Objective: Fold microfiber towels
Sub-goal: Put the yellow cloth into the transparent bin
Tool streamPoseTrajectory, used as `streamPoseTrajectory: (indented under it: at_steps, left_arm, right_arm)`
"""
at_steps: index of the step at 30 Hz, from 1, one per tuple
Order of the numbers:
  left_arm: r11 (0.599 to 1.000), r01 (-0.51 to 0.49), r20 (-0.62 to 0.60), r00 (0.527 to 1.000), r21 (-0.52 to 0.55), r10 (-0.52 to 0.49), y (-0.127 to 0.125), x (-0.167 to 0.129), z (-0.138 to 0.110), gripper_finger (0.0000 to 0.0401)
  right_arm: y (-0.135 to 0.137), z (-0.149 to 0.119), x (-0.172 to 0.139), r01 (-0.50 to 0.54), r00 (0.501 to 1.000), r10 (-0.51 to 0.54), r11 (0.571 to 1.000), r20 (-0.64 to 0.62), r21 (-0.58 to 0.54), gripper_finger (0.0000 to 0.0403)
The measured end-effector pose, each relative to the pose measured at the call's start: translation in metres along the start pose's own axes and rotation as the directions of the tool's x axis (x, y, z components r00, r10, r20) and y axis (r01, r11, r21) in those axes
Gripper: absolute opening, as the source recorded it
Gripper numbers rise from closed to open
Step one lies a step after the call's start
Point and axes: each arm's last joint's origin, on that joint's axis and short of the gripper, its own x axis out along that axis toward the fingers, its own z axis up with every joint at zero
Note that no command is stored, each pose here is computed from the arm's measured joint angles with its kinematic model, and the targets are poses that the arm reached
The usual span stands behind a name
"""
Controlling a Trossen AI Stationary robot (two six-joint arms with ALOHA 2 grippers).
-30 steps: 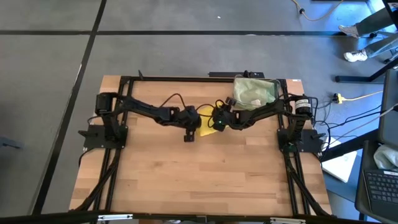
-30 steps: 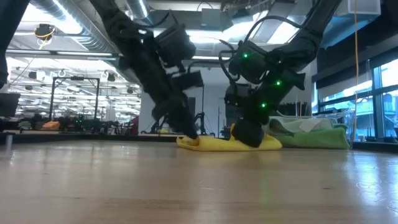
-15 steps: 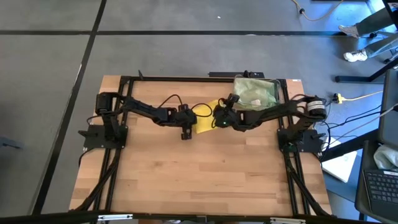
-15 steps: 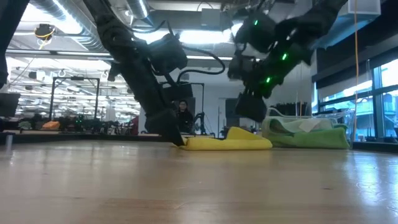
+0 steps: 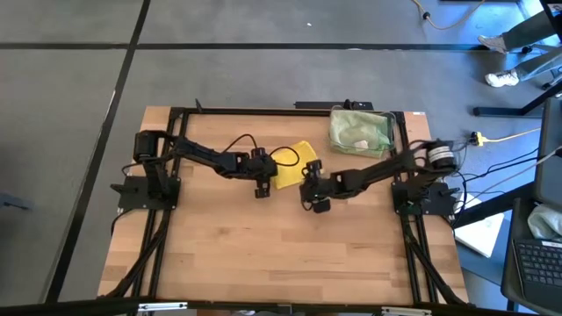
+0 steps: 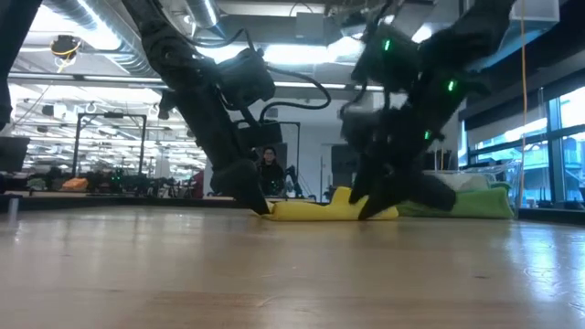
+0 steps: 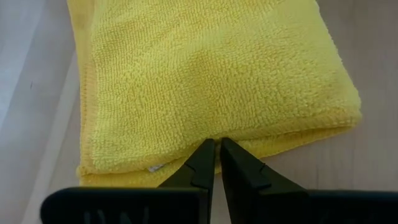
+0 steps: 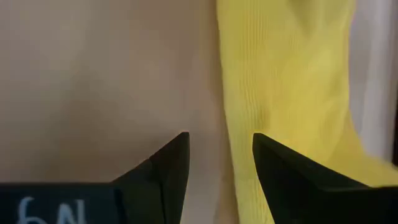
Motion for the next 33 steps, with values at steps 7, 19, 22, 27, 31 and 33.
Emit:
streamPoseTrajectory:
  at_steps: [7,19,22,27,31,33]
  left_arm:
    - [1.000,0.006,0.010,1.000,-0.001,-0.006,-0.001,0.000,0.001,0.0023]
    - [1.000,0.028,0.033,0.999,0.010,-0.028,-0.007,-0.001,0.003,0.0023]
    - [1.000,0.027,0.033,0.999,0.013,-0.028,-0.007,-0.001,0.003,0.0023]
    - [0.999,0.000,0.010,1.000,0.046,0.000,-0.005,-0.007,0.002,0.0023]
    - [0.997,-0.065,0.038,0.997,0.049,0.063,0.002,-0.029,0.009,0.0023]
    - [0.997,-0.074,0.083,0.994,0.036,0.071,0.006,-0.044,0.015,0.0023]
  right_arm:
    - [-0.001,-0.007,0.022,0.150,0.984,-0.151,0.989,-0.096,-0.009,0.0178]
    - [-0.017,-0.011,0.033,0.108,0.993,-0.107,0.994,-0.051,0.015,0.0177]
    - [-0.017,-0.010,0.033,0.104,0.994,-0.103,0.994,-0.045,0.017,0.0162]
    - [-0.015,-0.011,0.033,0.078,0.996,-0.078,0.997,-0.039,0.014,0.0075]
    - [-0.015,-0.011,0.034,0.037,0.999,-0.037,0.999,-0.022,0.019,0.0013]
    - [-0.016,-0.011,0.034,0.040,0.999,-0.040,0.999,-0.019,0.024,0.0014]
